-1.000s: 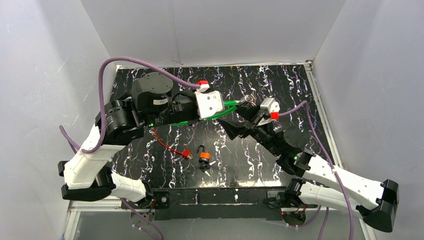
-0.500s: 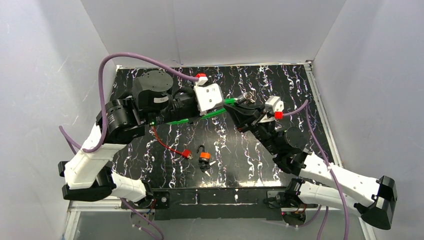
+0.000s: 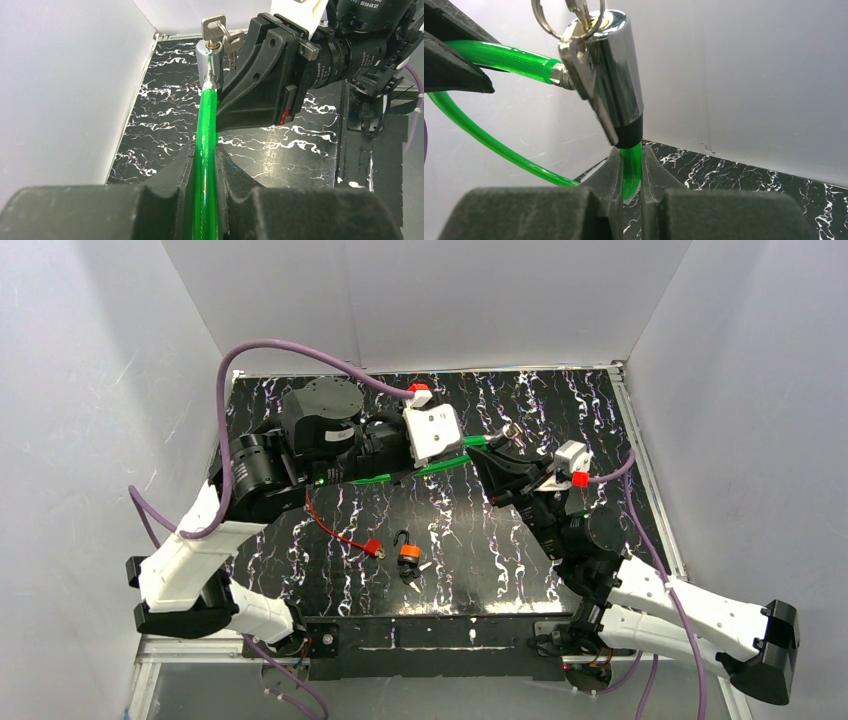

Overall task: Unlock with the key
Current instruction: Unlock the lock, then place the lock at the center of the board.

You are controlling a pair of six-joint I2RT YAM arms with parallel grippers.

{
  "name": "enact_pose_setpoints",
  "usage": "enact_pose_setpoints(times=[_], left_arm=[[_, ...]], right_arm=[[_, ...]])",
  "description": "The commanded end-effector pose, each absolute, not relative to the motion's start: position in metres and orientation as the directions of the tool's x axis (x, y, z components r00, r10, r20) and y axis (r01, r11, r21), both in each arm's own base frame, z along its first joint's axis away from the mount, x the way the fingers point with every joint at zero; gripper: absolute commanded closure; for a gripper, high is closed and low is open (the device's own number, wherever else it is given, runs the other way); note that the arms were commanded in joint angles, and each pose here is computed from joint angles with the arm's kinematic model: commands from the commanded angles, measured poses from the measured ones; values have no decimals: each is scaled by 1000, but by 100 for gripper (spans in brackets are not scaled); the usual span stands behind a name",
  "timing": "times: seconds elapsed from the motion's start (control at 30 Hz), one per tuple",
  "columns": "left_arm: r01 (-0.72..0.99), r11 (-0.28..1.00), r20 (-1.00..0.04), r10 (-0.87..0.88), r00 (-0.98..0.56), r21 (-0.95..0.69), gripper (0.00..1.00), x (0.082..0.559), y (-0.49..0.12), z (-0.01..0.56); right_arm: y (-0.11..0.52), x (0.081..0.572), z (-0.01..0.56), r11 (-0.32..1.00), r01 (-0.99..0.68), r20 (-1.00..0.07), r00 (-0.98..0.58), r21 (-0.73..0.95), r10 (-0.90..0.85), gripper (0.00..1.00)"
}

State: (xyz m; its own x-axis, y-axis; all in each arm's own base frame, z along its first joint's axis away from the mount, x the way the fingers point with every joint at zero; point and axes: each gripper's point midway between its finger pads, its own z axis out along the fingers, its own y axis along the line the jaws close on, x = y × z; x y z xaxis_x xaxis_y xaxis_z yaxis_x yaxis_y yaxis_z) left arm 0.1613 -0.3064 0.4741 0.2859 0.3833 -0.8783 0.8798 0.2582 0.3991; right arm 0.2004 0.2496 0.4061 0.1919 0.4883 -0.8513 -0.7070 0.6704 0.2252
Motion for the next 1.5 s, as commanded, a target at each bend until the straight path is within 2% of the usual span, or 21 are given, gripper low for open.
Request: enact_pose_setpoints(times=[0.0, 0.2, 0.33, 0.5, 0.63, 0.8, 0.9, 1.07, 1.17, 1.3, 1.47], left_arm=[[857, 325, -915, 206, 348, 399, 100, 145, -281, 540], [937, 146, -940, 176, 292, 318, 100, 108, -289, 527], [946, 120, -944, 178, 277, 300, 100, 102, -286, 522], [928, 196, -944, 157, 289, 316, 100, 113, -274, 537], [908, 241, -934, 187, 305, 344, 100, 124, -268, 532], [780, 443, -887, 343, 308, 442, 100, 181, -257, 496], [755, 491, -869, 448, 209, 435, 100, 219, -246, 444], [821, 529, -838, 532, -121, 217, 100, 267, -231, 343], [828, 546, -790, 560, -251, 125, 100, 289, -227, 293], [821, 570, -720, 584, -376, 34, 100, 307, -231, 247], [807, 590, -656, 606, -450, -9, 100, 336, -238, 204]], right_arm=[[206, 225, 396, 771, -526, -822, 214, 358, 528, 99], [196, 230, 392, 768, -491, -803, 204, 411, 560, 99], [185, 228, 397, 750, -485, -768, 219, 450, 602, 99], [169, 226, 398, 688, -484, -692, 209, 541, 691, 99], [189, 228, 398, 698, -512, -747, 153, 500, 647, 99], [209, 233, 383, 705, -463, -807, -37, 537, 590, 99], [217, 234, 355, 765, -412, -865, -149, 494, 479, 99], [213, 233, 298, 843, -341, -904, -257, 416, 343, 99], [213, 231, 266, 865, -312, -900, -326, 392, 290, 99], [215, 226, 232, 889, -277, -876, -426, 365, 227, 99], [212, 233, 203, 920, -211, -843, -504, 330, 187, 99]])
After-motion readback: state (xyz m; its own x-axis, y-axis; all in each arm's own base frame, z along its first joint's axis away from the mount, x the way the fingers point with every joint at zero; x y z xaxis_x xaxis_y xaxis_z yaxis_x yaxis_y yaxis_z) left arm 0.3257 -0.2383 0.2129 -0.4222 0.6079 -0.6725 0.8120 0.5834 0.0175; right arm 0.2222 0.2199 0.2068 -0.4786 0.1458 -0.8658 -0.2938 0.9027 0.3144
